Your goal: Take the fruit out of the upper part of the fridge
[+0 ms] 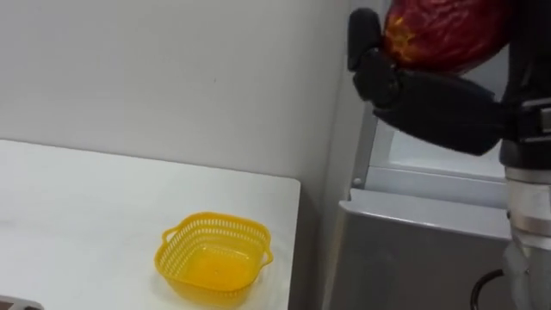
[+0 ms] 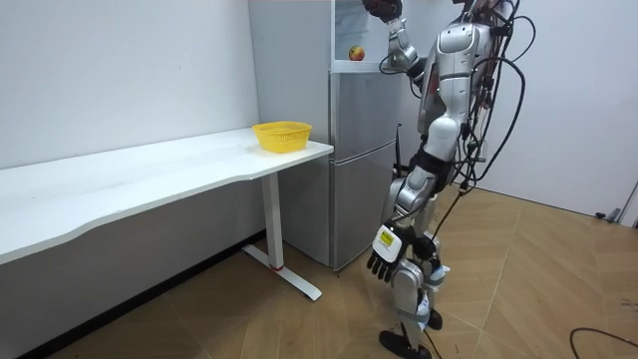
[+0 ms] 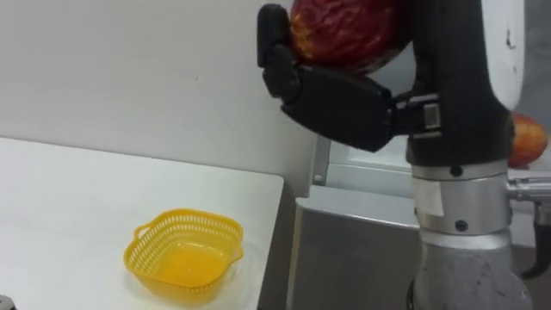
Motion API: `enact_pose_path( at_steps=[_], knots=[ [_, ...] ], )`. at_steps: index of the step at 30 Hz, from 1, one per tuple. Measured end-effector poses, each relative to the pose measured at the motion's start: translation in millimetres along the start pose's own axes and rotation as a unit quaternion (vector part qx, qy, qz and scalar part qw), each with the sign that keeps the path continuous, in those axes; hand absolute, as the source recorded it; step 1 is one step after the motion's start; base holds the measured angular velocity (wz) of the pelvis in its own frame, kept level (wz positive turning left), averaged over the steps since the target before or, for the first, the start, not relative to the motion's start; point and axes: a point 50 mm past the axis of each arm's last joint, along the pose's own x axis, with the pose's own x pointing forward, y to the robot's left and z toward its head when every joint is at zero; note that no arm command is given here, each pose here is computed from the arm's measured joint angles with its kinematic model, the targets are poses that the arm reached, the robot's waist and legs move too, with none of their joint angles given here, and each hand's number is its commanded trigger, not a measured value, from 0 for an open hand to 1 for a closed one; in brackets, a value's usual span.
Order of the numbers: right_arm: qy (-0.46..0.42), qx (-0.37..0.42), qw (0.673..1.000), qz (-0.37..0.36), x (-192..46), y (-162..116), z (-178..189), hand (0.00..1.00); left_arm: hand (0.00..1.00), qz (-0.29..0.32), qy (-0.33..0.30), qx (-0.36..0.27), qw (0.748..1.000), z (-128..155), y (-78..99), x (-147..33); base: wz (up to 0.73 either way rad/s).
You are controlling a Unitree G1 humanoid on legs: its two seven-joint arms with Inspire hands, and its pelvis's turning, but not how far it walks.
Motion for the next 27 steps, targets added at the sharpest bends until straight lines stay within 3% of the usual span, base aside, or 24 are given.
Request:
enact_pose_path(
  at_steps=[12,20,27],
  knots=[
    [0.017,-0.033,0.995,0.091,-7.8,23.8,-11.5,1.0,0.0,-0.02,-0.001,0.004,1.0,0.6,-1.2,0.2,0.11],
    [0.097,-0.086,0.965,0.226,-37.1,52.9,-51.5,1.0,0.0,-0.017,0.005,0.005,1.0,-3.1,7.8,-0.9,0.1],
    [0.146,-0.109,0.947,0.266,-46.7,60.7,-78.0,1.0,0.0,-0.006,0.015,0.005,1.0,-7.9,17.4,-2.5,0.18]
  ],
)
